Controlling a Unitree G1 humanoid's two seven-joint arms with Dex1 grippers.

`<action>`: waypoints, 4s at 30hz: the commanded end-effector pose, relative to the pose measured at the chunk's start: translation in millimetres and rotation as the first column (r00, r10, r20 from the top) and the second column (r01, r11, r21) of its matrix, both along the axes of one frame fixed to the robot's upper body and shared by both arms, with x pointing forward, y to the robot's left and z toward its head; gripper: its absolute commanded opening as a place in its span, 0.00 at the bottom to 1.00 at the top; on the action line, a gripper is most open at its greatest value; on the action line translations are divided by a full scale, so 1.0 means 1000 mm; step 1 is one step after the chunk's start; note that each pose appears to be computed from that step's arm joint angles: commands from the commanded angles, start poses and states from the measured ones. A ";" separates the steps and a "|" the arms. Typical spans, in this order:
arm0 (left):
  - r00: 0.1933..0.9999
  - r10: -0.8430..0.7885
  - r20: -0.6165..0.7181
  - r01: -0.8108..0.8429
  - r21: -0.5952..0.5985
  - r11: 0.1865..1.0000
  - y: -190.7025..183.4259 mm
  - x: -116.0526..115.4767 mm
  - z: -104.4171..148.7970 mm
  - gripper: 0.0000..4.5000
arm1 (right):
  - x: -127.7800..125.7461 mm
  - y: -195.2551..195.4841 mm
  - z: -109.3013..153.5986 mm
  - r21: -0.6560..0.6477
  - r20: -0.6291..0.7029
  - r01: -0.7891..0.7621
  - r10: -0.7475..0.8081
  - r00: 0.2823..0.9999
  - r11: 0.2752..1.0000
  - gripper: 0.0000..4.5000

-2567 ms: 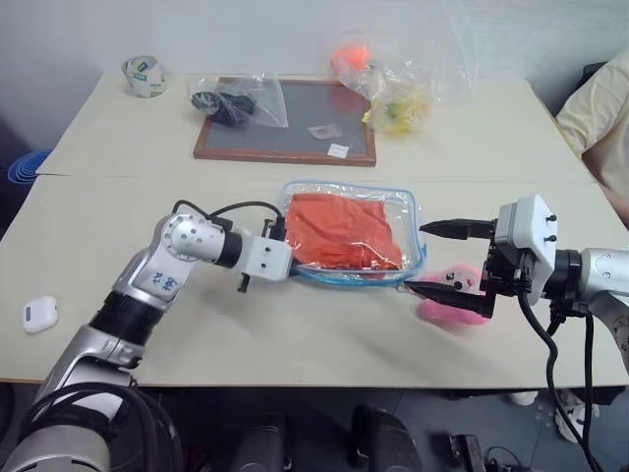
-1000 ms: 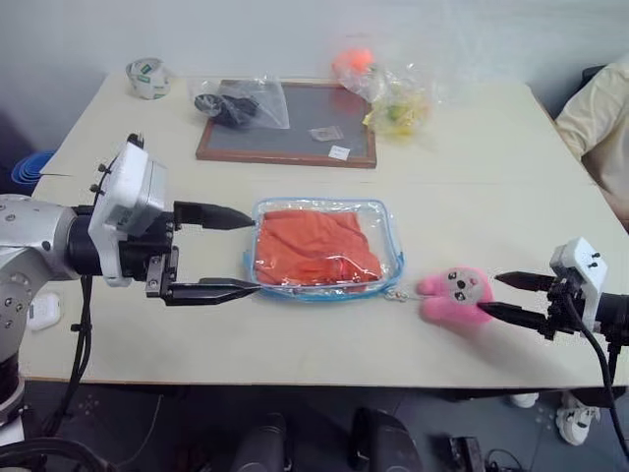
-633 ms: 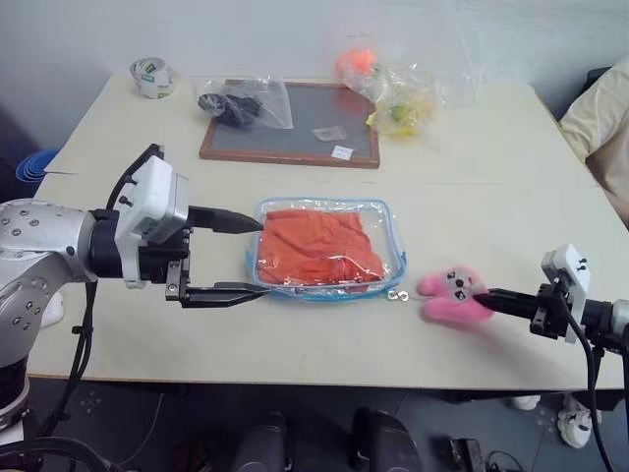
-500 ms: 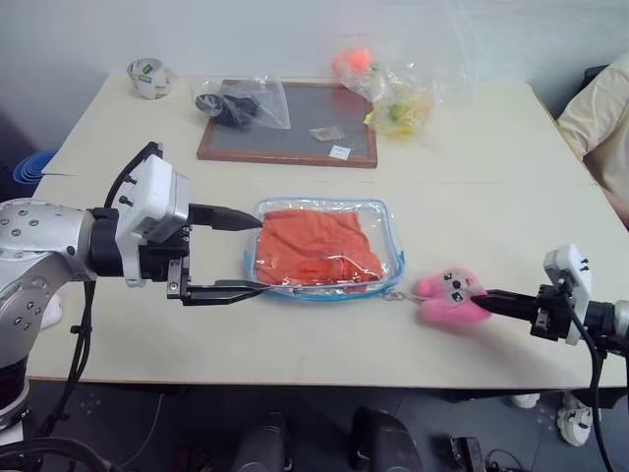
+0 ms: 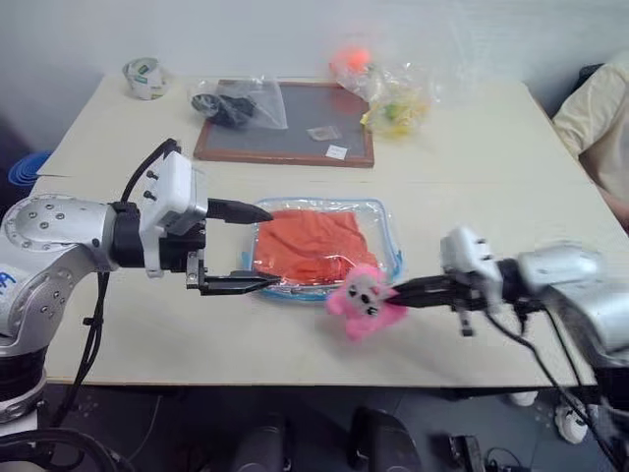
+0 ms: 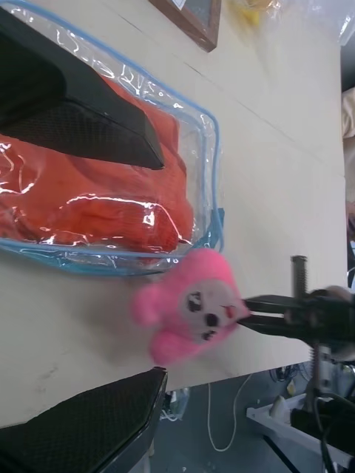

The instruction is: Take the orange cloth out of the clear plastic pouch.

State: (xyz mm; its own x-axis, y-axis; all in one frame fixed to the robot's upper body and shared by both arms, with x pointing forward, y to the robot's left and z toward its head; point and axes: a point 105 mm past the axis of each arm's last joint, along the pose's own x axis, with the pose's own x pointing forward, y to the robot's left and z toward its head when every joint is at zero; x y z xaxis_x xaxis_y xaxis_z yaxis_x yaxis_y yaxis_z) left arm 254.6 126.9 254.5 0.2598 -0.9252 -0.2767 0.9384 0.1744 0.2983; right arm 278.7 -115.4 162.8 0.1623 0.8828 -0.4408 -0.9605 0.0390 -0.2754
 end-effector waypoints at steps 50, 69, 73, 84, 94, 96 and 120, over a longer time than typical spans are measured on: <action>0.943 -0.329 0.060 0.303 0.264 0.916 -0.102 0.031 -0.099 0.37 | 0.048 -0.034 0.000 -0.286 0.450 0.032 0.104 0.887 0.958 0.59; 0.955 0.293 0.045 -0.296 0.125 0.947 0.019 0.028 -0.081 0.01 | 0.057 -0.048 0.005 -0.311 0.515 0.045 0.129 0.848 0.949 0.00; 0.850 0.527 -0.005 -0.526 0.073 0.848 0.084 0.016 -0.066 0.01 | 0.056 -0.058 0.011 -0.313 0.522 0.048 0.129 0.843 0.949 0.00; 0.777 0.630 0.000 -0.630 0.014 0.777 0.110 0.019 -0.062 0.01 | 0.047 -0.049 0.010 -0.233 0.434 0.002 0.102 0.895 0.973 0.00; 0.772 0.631 -0.071 -0.632 0.024 0.775 0.115 0.010 -0.073 0.70 | 0.031 -0.054 0.027 -0.122 0.313 0.042 -0.001 0.950 0.992 0.68; 0.777 0.625 -0.073 -0.625 0.029 0.780 0.121 0.006 -0.068 0.83 | 0.025 -0.057 0.033 -0.081 0.277 0.063 -0.038 0.960 0.995 0.83; 0.896 -0.107 0.430 -0.101 0.432 0.896 -0.017 0.047 -0.089 0.90 | -0.044 -0.036 0.050 0.151 -0.065 0.137 -0.128 0.990 0.979 1.00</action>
State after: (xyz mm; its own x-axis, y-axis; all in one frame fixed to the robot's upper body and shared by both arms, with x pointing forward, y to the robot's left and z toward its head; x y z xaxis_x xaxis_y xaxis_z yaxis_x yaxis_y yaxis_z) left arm 296.7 112.7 160.7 0.4135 -0.7373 -0.5343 0.7477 -0.0598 0.6613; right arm 239.1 -154.8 204.6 0.2582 0.9040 -0.3408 -0.9627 0.2114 -0.1687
